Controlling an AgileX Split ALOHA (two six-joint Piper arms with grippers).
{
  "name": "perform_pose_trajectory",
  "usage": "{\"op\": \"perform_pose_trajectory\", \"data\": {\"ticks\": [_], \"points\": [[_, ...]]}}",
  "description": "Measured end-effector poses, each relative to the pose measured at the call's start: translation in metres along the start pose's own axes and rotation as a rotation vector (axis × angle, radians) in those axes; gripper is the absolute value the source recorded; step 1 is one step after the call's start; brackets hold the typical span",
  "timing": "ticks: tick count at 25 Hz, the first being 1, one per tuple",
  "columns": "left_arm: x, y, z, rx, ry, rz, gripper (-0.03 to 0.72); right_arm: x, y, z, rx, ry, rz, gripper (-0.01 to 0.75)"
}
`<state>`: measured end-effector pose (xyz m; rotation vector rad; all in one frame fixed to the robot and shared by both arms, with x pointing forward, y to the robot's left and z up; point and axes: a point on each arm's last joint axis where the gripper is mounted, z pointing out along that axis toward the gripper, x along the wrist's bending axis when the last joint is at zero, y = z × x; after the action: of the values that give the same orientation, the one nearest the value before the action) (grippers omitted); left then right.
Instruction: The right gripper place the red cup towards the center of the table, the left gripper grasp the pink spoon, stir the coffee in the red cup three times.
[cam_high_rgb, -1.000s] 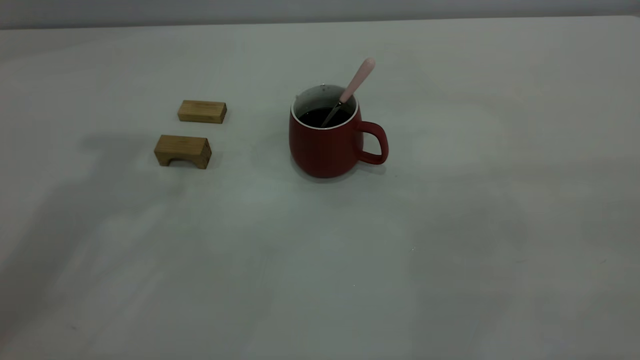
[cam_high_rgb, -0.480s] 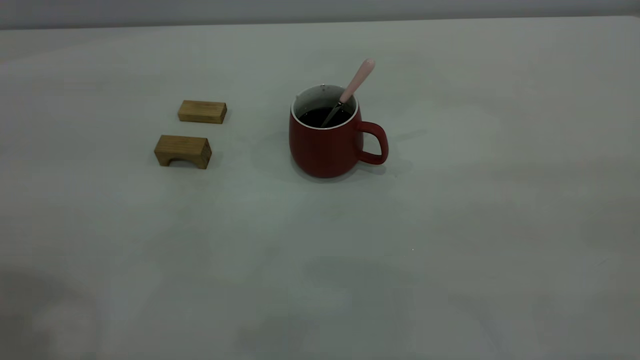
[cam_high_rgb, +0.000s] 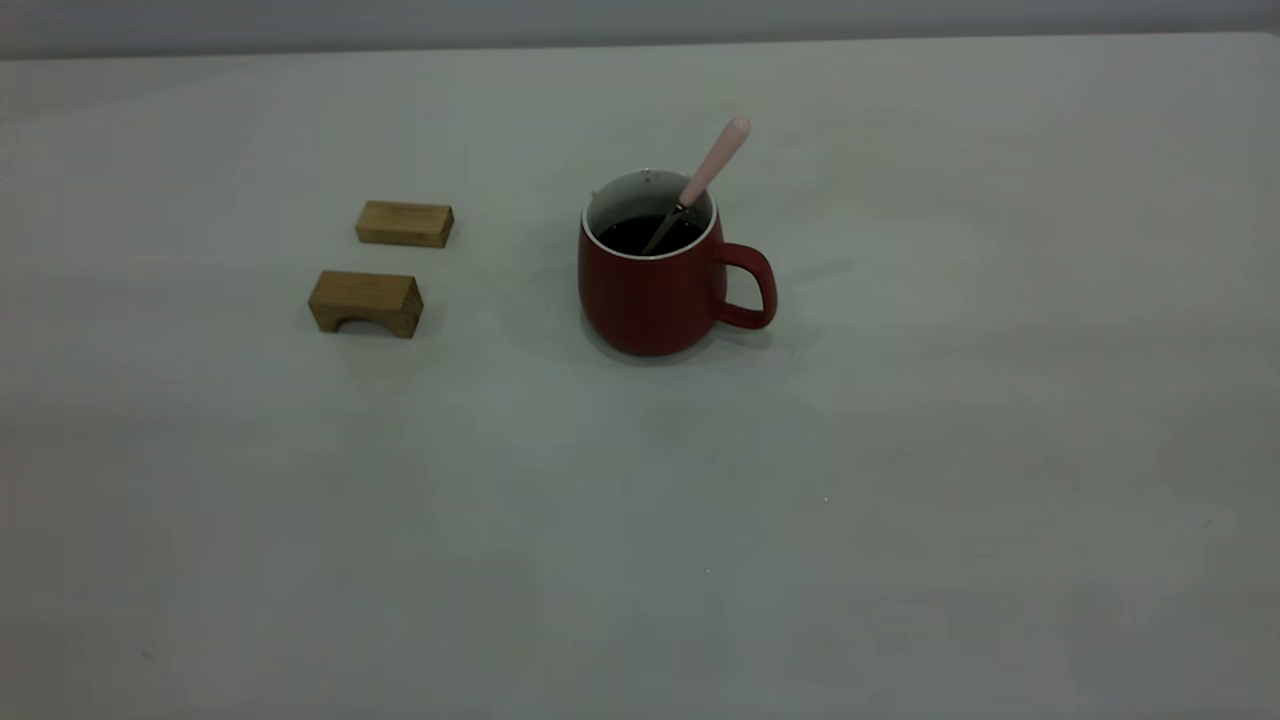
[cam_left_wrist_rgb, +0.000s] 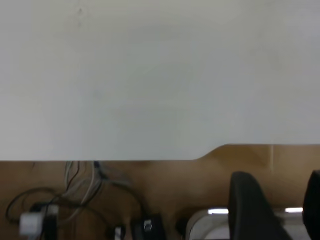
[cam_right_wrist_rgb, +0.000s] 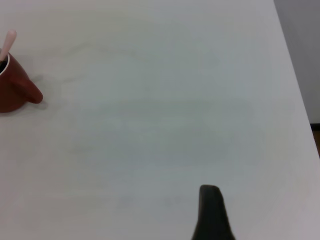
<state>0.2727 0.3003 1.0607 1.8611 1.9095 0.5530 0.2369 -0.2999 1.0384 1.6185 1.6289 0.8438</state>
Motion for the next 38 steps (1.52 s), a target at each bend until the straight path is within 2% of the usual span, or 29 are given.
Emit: {"op": "perform_pose_trajectory", "data": {"ticks": [6,17,38], "points": [[-0.001,-0.031,-0.002,-0.164,-0.009,0.004,0.339,0.0,0.0,0.0,0.0,0.0,0.001,0.583],[-0.001,-0.055,-0.004,-0.306,0.004,0.045,0.339,0.0,0.0,0.0,0.0,0.0,0.0,0.583],[0.002,-0.057,-0.005,-0.313,0.011,0.039,0.339,0.0,0.0,0.0,0.0,0.0,0.001,0.583]]}}
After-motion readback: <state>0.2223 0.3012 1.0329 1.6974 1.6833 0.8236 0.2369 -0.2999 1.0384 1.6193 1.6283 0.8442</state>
